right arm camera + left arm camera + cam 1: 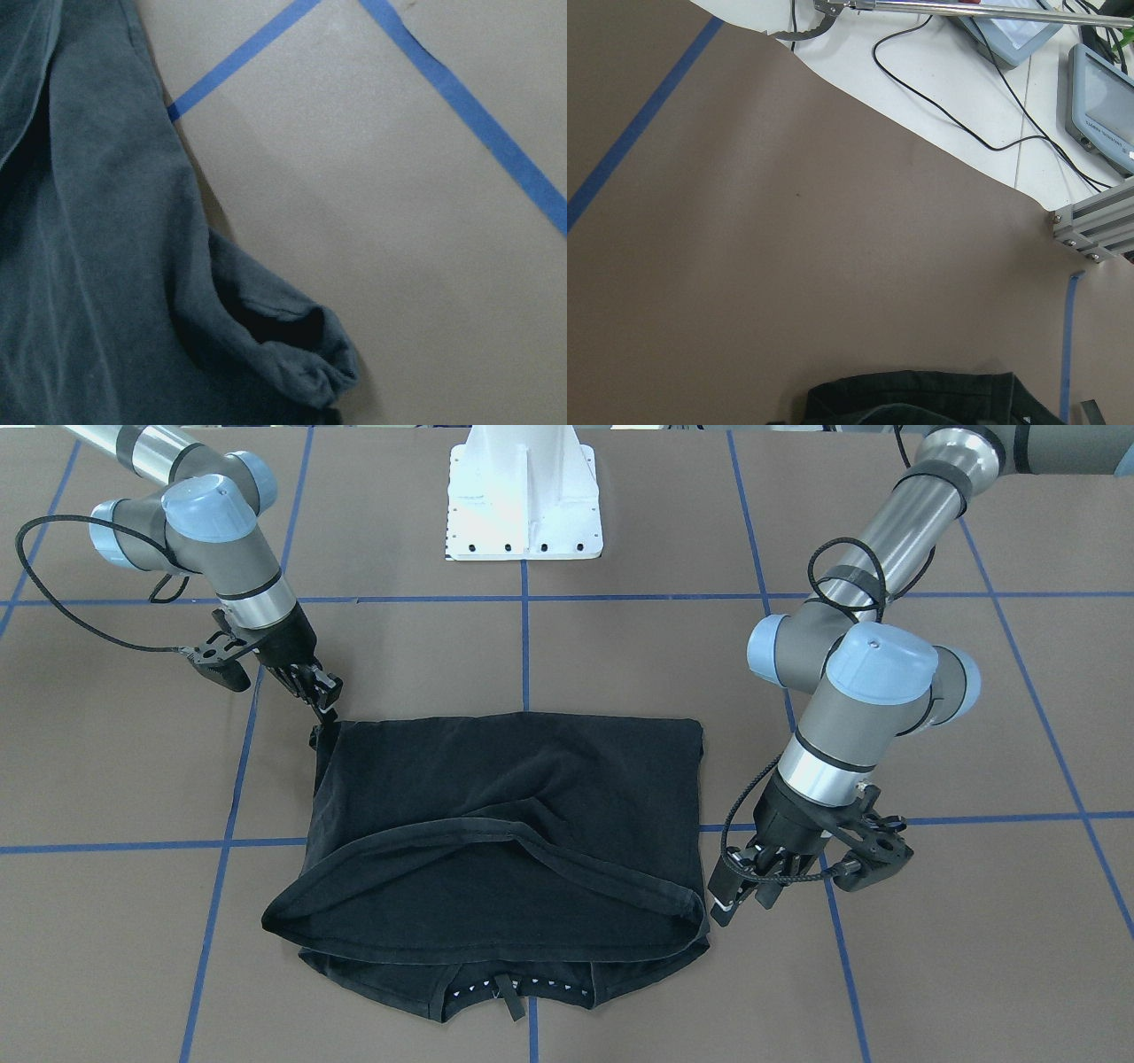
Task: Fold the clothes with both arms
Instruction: 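Drag the folded shirt toward the robot with the right gripper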
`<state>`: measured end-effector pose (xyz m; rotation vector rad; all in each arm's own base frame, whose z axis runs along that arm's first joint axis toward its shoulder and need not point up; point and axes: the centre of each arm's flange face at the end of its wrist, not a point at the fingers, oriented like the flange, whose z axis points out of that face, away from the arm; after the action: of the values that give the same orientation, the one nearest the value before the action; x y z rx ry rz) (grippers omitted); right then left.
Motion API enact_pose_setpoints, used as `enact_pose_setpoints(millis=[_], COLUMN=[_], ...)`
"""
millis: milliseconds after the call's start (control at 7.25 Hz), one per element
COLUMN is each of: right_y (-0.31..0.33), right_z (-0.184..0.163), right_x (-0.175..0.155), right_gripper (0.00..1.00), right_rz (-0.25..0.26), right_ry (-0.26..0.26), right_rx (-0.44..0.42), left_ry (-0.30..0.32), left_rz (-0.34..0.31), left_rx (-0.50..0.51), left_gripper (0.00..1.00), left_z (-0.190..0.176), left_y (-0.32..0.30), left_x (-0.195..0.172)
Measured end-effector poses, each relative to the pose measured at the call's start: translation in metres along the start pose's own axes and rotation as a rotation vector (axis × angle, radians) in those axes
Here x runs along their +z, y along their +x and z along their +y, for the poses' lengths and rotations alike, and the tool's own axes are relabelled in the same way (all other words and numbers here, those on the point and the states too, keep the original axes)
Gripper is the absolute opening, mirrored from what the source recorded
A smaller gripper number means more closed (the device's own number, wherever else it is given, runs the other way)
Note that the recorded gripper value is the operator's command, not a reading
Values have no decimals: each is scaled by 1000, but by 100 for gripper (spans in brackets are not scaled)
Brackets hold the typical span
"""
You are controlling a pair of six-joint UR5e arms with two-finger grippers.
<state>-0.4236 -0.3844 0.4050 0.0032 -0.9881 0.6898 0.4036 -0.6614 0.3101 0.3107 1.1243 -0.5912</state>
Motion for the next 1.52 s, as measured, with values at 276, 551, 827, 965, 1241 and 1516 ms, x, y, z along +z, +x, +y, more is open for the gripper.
enact_pose_setpoints(millis=[276,551,827,965,1241,1516], right_y=[0,13,27,32,60,91], right_z=[-5,-2,26,59,130,190], right_x=[-20,-57,-107,-115,-117,-117], right_gripper=[0,0,0,0,0,100], right_rz=[-13,-35,-50,-30,57,147], right_ry=[-27,-52,-146,-218,-353,-459], right_rx=[8,9,86,134,107,43], left_ry=[1,2,3,2,-10,-51], left_rz=[0,3,16,28,56,82], left_rx=[0,-1,-7,-15,-15,-10], left_gripper=[77,77,77,77,77,77], left_z=[0,0,1,3,9,20], left_y=[0,1,6,9,11,1], left_x=[0,-1,-6,-12,-28,-49])
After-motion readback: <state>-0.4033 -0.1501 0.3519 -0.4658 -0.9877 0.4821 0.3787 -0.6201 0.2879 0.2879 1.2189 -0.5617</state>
